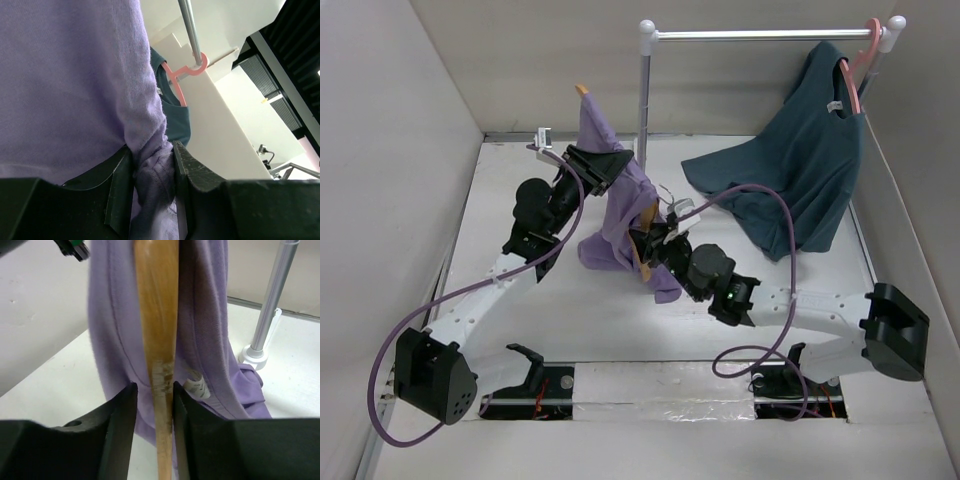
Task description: Place the t-shirt on the hanger
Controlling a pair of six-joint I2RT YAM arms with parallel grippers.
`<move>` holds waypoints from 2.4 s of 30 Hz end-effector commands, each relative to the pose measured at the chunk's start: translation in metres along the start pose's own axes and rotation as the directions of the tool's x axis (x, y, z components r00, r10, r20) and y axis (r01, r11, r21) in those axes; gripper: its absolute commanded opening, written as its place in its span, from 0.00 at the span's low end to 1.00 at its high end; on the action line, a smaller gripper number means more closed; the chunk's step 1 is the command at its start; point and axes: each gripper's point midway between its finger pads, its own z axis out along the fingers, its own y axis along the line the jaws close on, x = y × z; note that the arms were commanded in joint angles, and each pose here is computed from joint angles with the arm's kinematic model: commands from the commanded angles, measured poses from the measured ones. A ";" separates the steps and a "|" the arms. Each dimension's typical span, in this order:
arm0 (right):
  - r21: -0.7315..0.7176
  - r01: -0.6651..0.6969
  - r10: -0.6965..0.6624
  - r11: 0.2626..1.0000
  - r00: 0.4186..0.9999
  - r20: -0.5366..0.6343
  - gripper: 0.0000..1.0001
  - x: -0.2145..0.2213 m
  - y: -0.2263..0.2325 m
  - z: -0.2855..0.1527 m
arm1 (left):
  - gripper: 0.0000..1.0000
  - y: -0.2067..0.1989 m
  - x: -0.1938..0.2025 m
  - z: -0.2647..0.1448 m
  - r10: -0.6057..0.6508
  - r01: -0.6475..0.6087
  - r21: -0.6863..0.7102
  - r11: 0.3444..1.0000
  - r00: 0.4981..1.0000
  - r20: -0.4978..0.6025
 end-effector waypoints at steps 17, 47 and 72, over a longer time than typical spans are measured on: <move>-0.067 -0.190 0.189 0.980 0.982 -0.011 0.20 -0.004 -0.026 -0.091 | 0.00 -0.060 -0.002 -0.021 0.010 0.006 0.249 0.968 0.998 -0.064; -0.120 0.009 -0.021 0.993 0.994 -0.104 0.00 0.066 -0.066 -0.028 | 0.00 -0.106 -0.010 -0.033 -0.036 0.071 0.325 0.943 0.993 -0.113; 0.192 -0.097 0.152 0.977 0.941 -0.301 0.00 0.186 -0.075 -0.066 | 0.00 -0.197 -0.062 -0.026 -0.308 0.431 0.597 0.677 0.902 -0.302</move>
